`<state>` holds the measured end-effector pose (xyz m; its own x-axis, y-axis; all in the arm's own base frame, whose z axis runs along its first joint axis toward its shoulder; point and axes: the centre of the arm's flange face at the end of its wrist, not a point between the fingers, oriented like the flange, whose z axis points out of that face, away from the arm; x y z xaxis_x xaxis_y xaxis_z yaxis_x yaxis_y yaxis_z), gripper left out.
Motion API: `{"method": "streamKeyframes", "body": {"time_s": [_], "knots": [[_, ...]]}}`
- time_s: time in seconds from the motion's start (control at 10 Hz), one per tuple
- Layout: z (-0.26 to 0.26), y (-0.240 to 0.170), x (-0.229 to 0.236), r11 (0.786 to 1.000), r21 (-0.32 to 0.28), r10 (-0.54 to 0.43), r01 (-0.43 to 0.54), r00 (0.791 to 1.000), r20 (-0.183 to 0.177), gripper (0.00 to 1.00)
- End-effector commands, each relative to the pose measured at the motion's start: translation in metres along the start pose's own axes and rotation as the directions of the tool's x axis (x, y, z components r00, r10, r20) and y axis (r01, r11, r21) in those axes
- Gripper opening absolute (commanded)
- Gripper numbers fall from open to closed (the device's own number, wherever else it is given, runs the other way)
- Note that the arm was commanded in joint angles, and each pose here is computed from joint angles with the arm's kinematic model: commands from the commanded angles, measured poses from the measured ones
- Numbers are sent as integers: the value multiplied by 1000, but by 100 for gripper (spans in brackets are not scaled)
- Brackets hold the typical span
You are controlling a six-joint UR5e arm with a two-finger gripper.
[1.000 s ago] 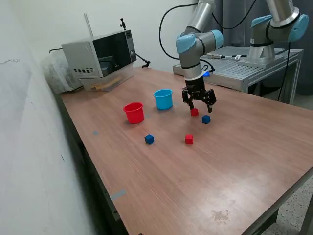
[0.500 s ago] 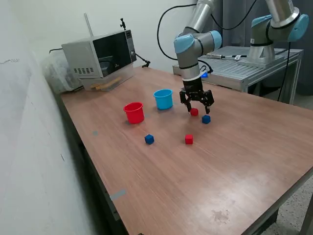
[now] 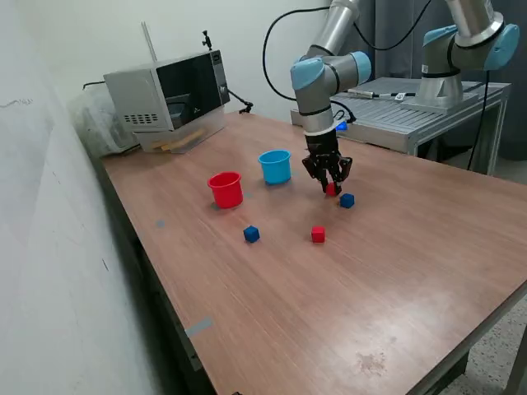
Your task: Place red objects in the red bin, and blue objects in the blue bin.
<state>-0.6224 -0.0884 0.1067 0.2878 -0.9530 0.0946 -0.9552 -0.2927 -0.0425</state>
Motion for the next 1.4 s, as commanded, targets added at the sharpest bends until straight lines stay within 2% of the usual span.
{"method": "streamKeyframes", "body": {"time_s": [0.0, 0.3, 0.5, 0.6, 0.7, 0.9, 1.0, 1.2, 1.3], "knots": [[-1, 0, -2, 1000, -2, -20, 20, 1000, -1, 0], [-7, 2, -4, 1000, -11, -22, 22, 1000, 9, 0], [-71, 26, -15, 993, -118, -15, 23, 998, 69, 0], [-100, 37, -23, 988, -152, 3, 17, 992, 130, 0], [-126, 55, -31, 984, -177, 30, -1, 986, 161, 0], [-150, 88, -42, 985, -172, 34, -6, 987, 157, 0], [-139, 111, -53, 984, -178, 46, -18, 986, 159, 0], [-133, 146, -70, 977, -209, 73, -38, 983, 166, 0], [-147, 159, -74, 970, -240, 78, -34, 982, 175, 0]]}}
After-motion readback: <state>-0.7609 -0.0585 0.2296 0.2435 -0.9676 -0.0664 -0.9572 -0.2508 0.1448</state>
